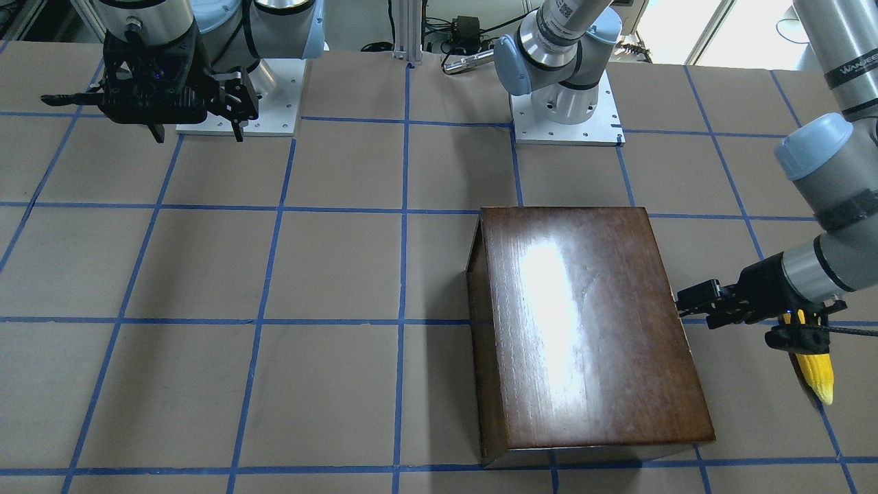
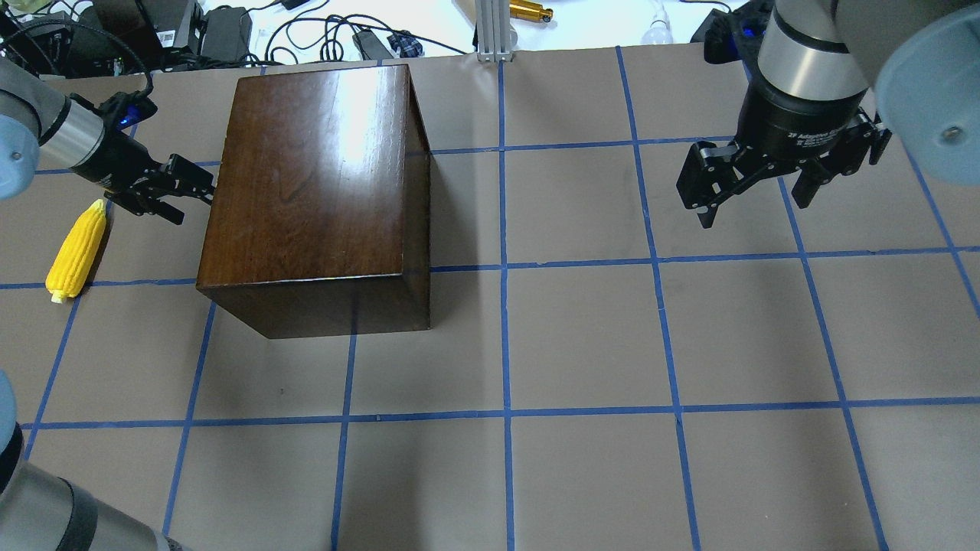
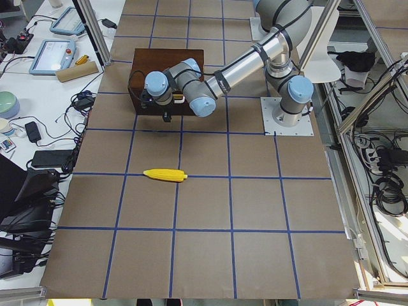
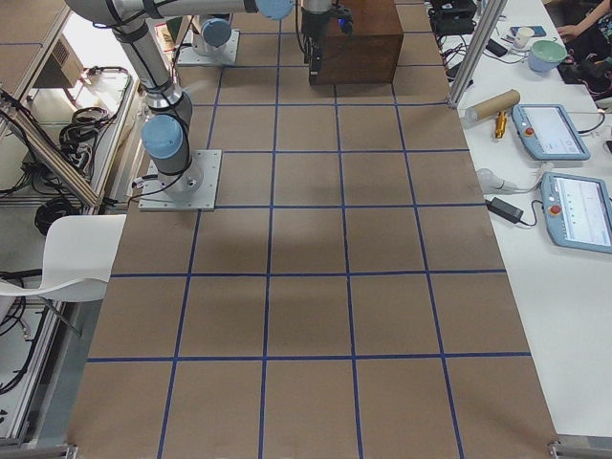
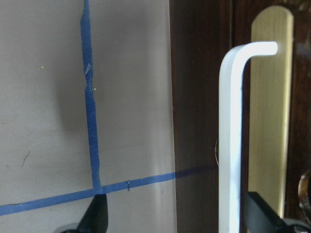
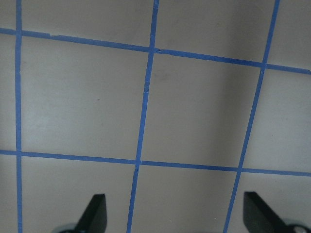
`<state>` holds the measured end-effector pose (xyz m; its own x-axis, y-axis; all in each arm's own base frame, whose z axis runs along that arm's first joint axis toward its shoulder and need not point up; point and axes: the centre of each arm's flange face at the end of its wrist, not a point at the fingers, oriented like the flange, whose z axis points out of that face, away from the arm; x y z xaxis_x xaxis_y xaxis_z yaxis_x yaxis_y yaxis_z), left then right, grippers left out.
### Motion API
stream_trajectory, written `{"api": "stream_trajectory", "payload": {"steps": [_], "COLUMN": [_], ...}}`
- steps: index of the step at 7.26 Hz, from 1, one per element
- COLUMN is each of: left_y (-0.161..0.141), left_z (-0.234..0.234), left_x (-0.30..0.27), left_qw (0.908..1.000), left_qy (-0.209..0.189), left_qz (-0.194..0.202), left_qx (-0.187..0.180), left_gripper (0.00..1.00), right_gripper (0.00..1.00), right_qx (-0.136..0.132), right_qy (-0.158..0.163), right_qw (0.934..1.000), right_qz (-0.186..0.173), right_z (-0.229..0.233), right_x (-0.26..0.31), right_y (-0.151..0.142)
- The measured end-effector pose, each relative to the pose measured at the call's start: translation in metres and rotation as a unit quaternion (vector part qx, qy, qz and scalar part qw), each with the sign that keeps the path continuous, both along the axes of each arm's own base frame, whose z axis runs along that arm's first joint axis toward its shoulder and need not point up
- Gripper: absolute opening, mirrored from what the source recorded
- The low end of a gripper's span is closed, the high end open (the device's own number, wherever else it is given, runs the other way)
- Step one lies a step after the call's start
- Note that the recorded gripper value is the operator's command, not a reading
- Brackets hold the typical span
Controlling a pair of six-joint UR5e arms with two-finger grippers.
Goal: Open drawer and put corn inside
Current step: 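Position the left gripper at the white drawer handle and grasp it, then pull the drawer outward from the cabinet with the left gripper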
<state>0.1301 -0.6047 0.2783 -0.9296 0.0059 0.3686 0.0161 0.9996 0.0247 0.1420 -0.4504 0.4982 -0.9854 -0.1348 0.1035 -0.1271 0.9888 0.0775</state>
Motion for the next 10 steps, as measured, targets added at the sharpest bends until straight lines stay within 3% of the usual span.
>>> {"api": "stream_trajectory", "payload": {"steps": [10], "left_y": [-0.002], "left_z": [-0.01], "left_x": [0.014], "left_qw": [1.0], "left_qy": [-0.003], "left_qz": [0.002], "left_qx": [0.002], "left_gripper": [1.0], "right_gripper": [1.0], "right_qx": [0.0], "right_qy": [0.0], "right_qw": [1.0], "right_qz": [0.0], "right_z": [0.0], "right_x": [0.0], "right_y": [0.0]}}
